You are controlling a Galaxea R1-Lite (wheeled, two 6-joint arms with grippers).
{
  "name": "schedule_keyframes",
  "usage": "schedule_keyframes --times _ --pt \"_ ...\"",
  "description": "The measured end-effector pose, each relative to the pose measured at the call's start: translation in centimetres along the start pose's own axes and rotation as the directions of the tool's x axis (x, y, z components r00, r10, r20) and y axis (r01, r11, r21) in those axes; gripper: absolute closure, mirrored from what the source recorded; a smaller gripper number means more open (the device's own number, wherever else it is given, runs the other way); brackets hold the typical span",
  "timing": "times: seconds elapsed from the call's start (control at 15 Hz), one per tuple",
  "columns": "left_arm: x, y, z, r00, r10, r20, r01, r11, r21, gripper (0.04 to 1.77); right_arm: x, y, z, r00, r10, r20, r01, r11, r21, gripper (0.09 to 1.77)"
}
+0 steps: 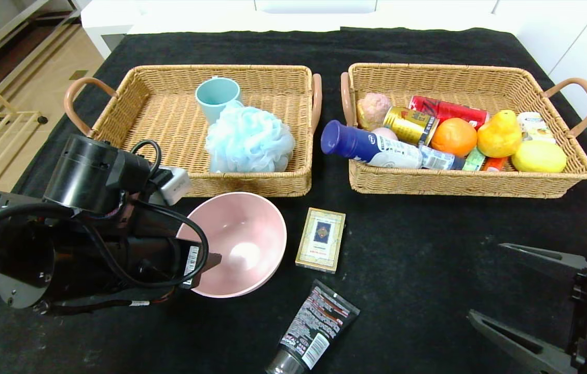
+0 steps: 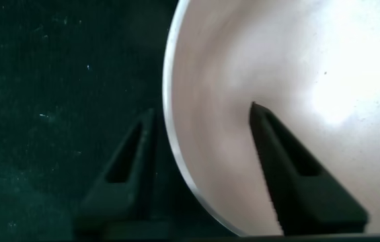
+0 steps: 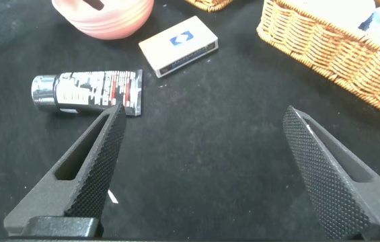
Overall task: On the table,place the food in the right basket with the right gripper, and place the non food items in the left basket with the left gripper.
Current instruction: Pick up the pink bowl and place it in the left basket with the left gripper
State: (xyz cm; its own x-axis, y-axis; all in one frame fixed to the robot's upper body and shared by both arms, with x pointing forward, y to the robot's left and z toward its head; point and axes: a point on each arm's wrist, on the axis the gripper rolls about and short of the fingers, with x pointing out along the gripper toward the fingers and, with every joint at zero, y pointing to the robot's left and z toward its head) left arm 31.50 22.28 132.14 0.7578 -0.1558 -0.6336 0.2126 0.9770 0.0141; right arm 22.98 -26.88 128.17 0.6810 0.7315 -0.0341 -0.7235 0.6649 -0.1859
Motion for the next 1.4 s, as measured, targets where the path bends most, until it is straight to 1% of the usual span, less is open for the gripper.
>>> schedule_keyframes --times 0.13,0.2,0.27,0.33,1.0,1.2,1.4 --pt "0.0 0.0 0.0 1.0 0.0 -0.002 0.0 1.0 0.002 1.03 0.1 0.0 -0.1 1.0 0.001 -0.003 -0.001 1.0 0.004 0.16" --pt "0.0 0.0 0.0 1.0 0.001 -0.003 -0.001 1.0 0.002 1.34 0.1 0.0 -0.1 1.0 0.0 -0.005 0.0 1.0 0.005 0.16" --pt "-0.1 -0.1 0.3 1.0 -0.008 0.017 0.008 1.0 -0.002 1.63 0.1 0.0 -0.1 1.0 0.0 -0.007 0.0 1.0 0.006 0.16" --pt "0.0 0.0 -0.1 1.0 -0.001 -0.001 0.001 1.0 0.003 1.63 0.2 -0.1 -0.2 1.0 0.0 -0.009 0.0 1.0 0.007 0.16" --pt "0.2 0.0 -0.2 1.0 0.0 -0.012 0.0 1.0 0.018 1.62 0.4 -0.1 -0.4 1.0 0.005 -0.022 -0.004 0.999 0.036 0.15" --pt "0.1 -0.1 -0.3 1.0 -0.005 -0.011 0.005 1.0 0.025 1.62 0.4 -0.1 -0.4 1.0 0.005 -0.022 -0.005 0.999 0.035 0.15" --pt "-1.0 0.1 -0.4 1.0 -0.021 0.01 0.021 0.999 0.043 1.62 0.4 -0.1 -0.5 1.0 0.008 -0.025 -0.007 0.999 0.035 0.15"
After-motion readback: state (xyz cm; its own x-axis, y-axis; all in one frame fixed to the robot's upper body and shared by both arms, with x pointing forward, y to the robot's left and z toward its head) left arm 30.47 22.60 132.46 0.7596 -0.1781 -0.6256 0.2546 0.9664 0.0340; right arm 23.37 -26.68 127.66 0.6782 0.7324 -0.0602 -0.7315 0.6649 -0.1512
